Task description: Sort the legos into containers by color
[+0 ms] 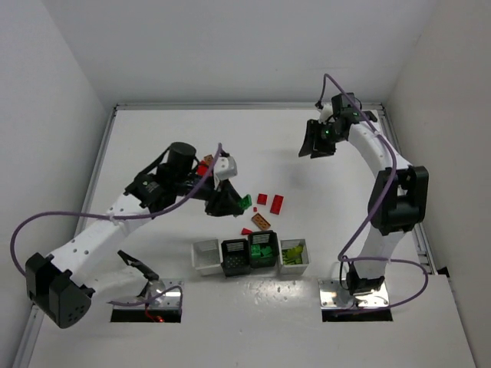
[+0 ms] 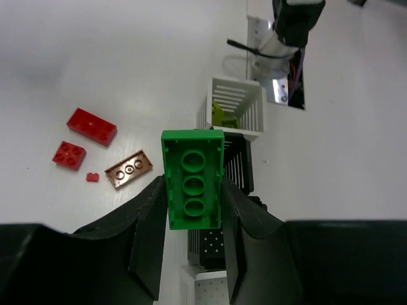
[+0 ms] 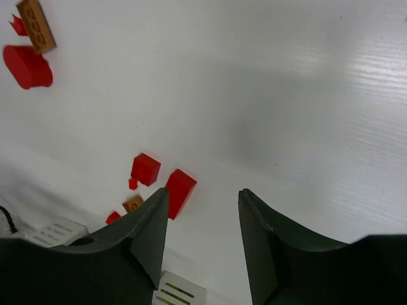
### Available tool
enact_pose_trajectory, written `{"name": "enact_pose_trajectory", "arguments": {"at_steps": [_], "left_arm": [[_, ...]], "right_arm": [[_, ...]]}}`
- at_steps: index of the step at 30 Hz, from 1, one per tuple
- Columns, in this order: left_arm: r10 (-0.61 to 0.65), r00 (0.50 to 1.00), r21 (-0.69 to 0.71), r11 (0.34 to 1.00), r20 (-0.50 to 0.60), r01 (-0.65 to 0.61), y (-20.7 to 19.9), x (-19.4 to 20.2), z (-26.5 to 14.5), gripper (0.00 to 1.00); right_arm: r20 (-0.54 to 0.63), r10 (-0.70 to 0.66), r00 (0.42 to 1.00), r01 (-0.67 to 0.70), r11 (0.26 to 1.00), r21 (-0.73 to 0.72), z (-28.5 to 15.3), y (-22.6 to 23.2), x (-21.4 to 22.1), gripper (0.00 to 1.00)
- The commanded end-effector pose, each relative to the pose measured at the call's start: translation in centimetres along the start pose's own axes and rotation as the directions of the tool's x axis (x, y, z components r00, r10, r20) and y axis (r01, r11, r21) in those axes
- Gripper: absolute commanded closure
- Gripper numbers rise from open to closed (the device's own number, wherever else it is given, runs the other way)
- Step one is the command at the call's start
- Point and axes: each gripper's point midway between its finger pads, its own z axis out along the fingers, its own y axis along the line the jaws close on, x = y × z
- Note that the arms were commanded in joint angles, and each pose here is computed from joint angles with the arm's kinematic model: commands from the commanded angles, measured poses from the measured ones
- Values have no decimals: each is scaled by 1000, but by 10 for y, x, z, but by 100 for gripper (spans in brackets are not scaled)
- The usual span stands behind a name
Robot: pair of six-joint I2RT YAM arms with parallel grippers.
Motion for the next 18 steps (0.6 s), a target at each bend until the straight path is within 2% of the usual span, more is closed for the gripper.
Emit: {"name": "enact_pose_trajectory", "arguments": {"at_steps": [1,5,9,14,18], "left_arm": [[107,993,17,994,-58,-107,-8,8,15,70],[211,963,105,975,-170,-195,-29,44,41,70],[285,920,195,952,-271,-237,-47,77,62,70],[339,888,251,930,-311,-267,-54,91,78,70],[340,882,276,927,-325,-255,-53,94,89,64]], "right_arm": [[91,29,995,-16,990,-137,-14,33,-37,52],[81,16,997,1,978,-207,-13,44,-32,50],[91,-75,993,91,977,-193,-19,48,-19,50],[76,-131,988,142,975,-169,-28,43,2,49],[74,-167,983,177,970,-166,-34,43,9,49]]}}
